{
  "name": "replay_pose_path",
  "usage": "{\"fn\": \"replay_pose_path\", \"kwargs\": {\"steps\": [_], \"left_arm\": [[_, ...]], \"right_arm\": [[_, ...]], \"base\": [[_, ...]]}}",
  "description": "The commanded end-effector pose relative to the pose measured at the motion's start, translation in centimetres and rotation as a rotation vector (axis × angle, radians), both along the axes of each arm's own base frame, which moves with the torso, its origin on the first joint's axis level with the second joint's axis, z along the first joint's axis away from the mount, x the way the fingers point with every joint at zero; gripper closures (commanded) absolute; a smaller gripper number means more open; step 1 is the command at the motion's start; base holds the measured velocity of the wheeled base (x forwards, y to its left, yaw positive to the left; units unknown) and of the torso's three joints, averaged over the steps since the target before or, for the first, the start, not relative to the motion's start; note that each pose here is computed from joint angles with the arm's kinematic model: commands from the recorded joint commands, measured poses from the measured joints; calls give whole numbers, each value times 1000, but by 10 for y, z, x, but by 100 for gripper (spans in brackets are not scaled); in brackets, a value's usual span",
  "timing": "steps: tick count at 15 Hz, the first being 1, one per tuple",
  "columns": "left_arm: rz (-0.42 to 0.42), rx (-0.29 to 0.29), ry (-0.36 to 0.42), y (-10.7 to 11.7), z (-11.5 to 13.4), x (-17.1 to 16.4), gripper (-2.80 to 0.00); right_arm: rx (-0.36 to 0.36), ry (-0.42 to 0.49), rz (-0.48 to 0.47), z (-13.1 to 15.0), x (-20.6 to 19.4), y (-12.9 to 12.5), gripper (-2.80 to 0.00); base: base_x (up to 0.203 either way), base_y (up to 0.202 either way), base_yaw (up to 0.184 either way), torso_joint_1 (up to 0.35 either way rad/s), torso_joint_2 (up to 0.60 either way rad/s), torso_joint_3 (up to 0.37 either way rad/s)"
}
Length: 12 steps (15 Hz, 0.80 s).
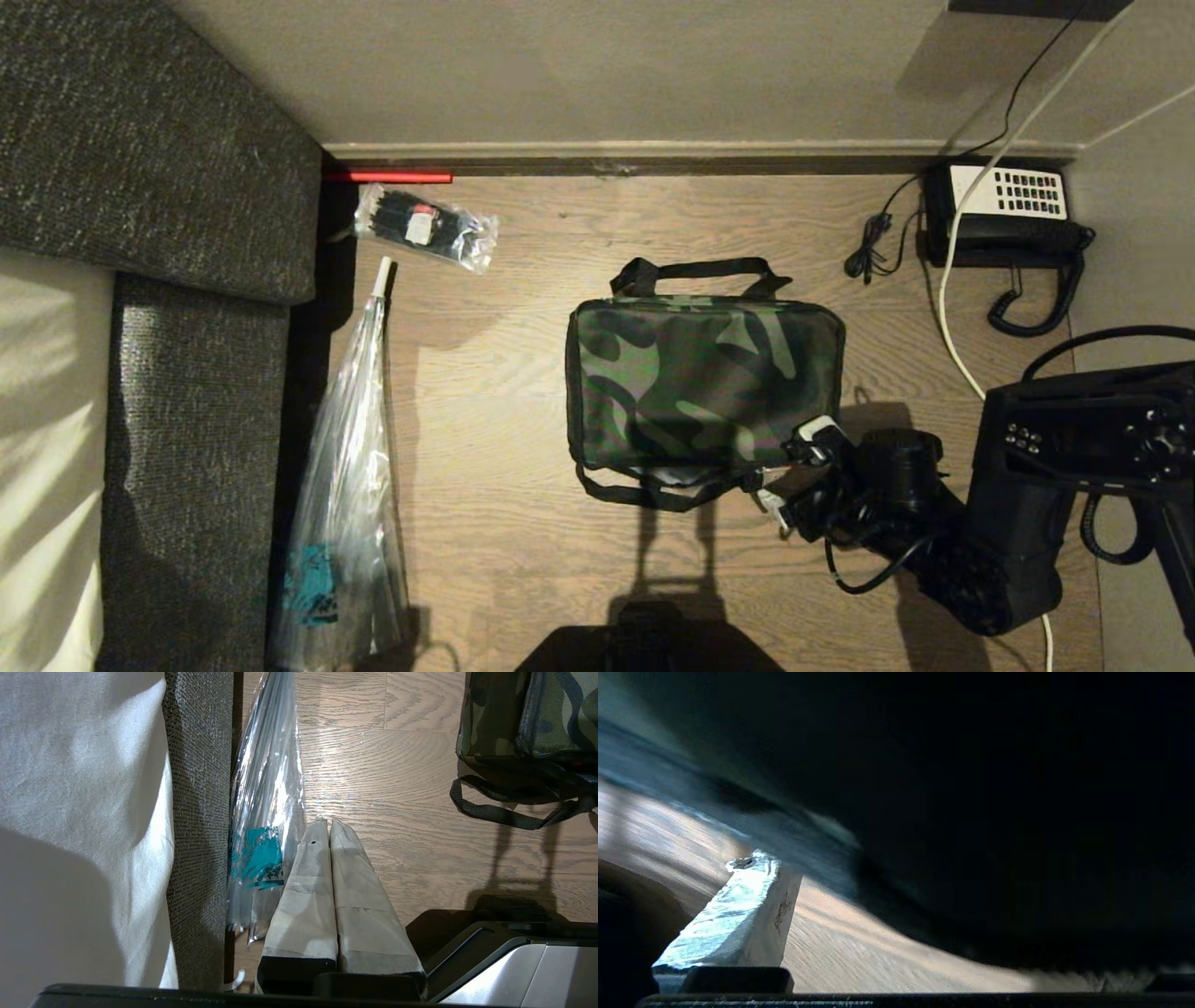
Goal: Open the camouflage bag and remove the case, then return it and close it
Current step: Open the top of the storage box
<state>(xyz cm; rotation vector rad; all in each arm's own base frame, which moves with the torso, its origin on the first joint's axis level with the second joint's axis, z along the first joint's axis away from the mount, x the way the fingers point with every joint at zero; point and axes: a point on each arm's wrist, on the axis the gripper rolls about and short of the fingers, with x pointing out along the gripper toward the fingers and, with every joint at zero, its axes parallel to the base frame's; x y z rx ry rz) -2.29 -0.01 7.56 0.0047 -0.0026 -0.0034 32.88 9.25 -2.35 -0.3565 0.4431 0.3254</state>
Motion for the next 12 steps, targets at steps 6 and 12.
{"fn": "replay_pose_path", "kwargs": {"steps": [6,12], "left_arm": [[0,0,3,0,0,0,0],[0,0,3,0,0,0,0]], "right_arm": [[19,-50,-16,-9,15,2,-280],[102,-56,-48,-9,19,3,-280]], "base": [[0,0,0,0,0,0],[0,0,0,0,0,0]]}}
